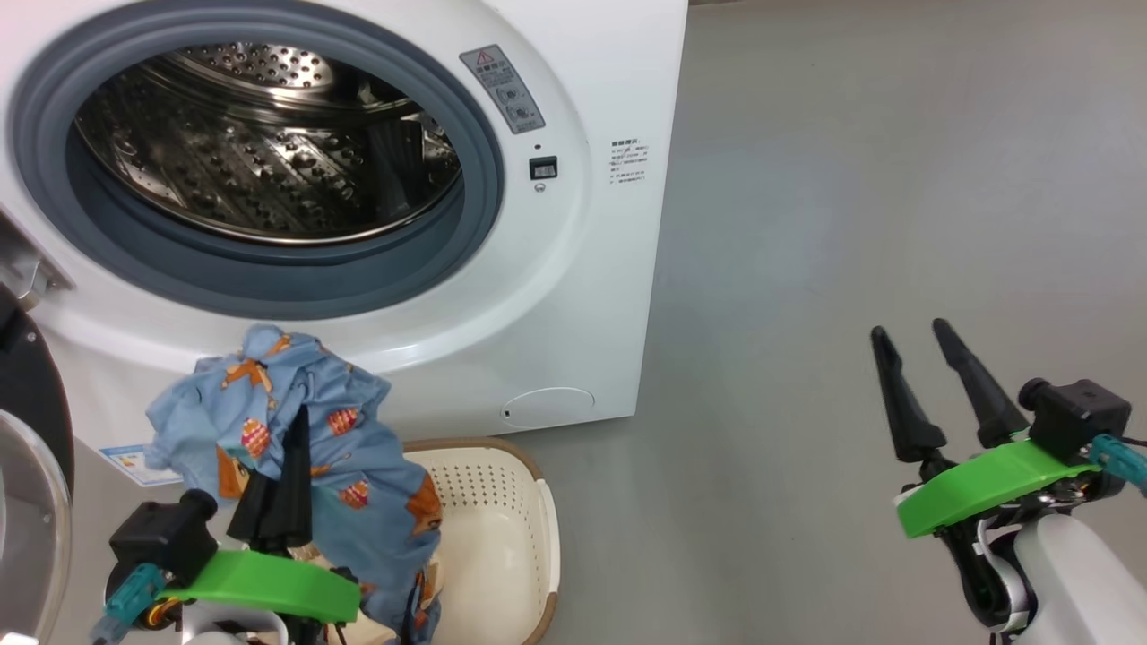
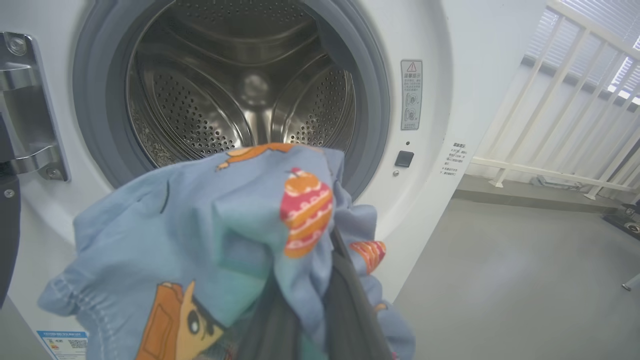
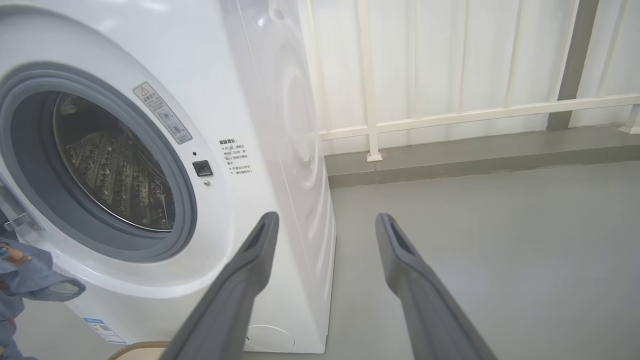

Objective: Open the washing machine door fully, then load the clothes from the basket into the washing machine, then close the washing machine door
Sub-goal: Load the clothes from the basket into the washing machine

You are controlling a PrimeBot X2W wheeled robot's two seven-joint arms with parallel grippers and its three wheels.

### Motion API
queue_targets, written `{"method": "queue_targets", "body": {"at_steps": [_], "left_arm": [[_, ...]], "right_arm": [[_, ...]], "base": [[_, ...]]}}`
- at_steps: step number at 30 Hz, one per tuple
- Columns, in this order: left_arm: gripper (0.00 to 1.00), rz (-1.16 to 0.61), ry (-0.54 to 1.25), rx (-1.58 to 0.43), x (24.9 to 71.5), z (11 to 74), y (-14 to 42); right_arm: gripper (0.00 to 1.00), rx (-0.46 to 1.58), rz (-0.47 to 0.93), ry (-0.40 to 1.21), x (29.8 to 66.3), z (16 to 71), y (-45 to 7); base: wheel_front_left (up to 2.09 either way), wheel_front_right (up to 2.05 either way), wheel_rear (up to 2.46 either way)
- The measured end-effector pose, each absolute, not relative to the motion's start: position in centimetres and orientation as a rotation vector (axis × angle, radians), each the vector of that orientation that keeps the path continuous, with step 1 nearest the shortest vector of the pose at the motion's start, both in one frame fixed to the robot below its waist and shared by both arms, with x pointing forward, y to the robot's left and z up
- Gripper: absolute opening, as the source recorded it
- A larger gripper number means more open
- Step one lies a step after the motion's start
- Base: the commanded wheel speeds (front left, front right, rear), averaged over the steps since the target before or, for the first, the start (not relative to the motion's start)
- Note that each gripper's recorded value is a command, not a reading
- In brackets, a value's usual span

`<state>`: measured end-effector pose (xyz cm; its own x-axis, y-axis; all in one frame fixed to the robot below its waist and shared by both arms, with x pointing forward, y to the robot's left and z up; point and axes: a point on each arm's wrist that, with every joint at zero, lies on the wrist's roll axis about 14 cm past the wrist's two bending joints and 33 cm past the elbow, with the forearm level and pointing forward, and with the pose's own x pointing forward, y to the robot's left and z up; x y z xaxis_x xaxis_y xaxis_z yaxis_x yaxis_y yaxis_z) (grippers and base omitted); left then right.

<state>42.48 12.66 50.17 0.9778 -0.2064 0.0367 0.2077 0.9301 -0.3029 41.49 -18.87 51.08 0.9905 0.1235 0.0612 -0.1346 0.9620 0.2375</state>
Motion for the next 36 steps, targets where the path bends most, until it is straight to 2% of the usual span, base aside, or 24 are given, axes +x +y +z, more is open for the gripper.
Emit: {"method": "queue_targets", "body": {"at_steps": [21, 27, 36], "left_arm": [[0.0, -0.185, -0.009, -0.302, 42.3, 50.5, 12.9], [0.0, -0.214, -0.039, -0.285, 45.5, 52.0, 12.1], [0.0, -0.225, -0.011, -0.231, 52.9, 51.8, 11.8]], "right_arm": [[1.0, 0.226, 0.126, -0.054, 41.4, 51.4, -19.5], [1.0, 0.226, 0.131, -0.022, 41.7, 50.2, -19.2], [1.0, 0.226, 0.126, 0.024, 43.3, 48.2, -19.3]], "base": [[0.0, 0.0, 0.0], [0.0, 0.0, 0.0], [0.0, 0.0, 0.0]]}}
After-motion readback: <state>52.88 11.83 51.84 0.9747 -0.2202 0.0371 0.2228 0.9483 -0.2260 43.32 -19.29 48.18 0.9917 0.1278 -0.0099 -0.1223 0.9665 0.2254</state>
